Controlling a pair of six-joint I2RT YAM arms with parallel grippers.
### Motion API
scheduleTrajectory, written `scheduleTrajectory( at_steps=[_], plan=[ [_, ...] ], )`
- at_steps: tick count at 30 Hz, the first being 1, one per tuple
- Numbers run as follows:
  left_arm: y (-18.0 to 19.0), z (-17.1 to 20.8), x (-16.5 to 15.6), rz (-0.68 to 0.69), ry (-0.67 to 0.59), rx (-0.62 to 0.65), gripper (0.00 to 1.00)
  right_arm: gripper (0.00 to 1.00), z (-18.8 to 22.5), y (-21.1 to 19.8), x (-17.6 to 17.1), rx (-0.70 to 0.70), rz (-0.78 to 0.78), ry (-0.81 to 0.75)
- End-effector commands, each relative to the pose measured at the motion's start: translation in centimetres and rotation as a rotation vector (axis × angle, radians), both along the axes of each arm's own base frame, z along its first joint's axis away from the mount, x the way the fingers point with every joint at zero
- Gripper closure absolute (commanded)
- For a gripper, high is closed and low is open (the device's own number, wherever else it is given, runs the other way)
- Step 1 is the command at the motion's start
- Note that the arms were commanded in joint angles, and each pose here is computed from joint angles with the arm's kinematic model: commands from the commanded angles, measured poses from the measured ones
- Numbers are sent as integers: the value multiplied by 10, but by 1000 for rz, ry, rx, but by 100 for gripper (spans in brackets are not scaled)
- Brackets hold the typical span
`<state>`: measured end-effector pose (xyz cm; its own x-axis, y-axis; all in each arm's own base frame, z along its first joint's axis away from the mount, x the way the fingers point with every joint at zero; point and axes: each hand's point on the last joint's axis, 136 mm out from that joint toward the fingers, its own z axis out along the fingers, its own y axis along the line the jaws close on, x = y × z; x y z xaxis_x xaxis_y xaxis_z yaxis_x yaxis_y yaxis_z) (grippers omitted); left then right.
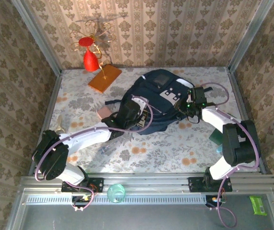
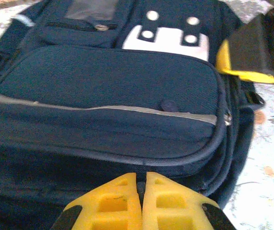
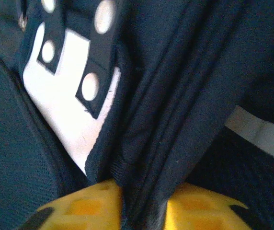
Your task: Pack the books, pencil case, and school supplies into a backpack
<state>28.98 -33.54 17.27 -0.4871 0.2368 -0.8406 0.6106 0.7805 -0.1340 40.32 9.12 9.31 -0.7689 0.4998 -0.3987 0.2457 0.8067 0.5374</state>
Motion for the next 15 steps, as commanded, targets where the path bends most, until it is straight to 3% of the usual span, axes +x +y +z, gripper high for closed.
scheduleTrajectory(
  at_steps=[1,7,15],
  plan=[
    [-23,32,1,-35,-37,-120,100,60,15,-8,-8,-61,16,-8],
    [-32,32,5,-42,-46,-119,100,36,39,-6,-50,-75,33,-63],
    [-40,26,1,-63,-37,-119,100,16,34,48,-83,4,121,-52]
  ],
)
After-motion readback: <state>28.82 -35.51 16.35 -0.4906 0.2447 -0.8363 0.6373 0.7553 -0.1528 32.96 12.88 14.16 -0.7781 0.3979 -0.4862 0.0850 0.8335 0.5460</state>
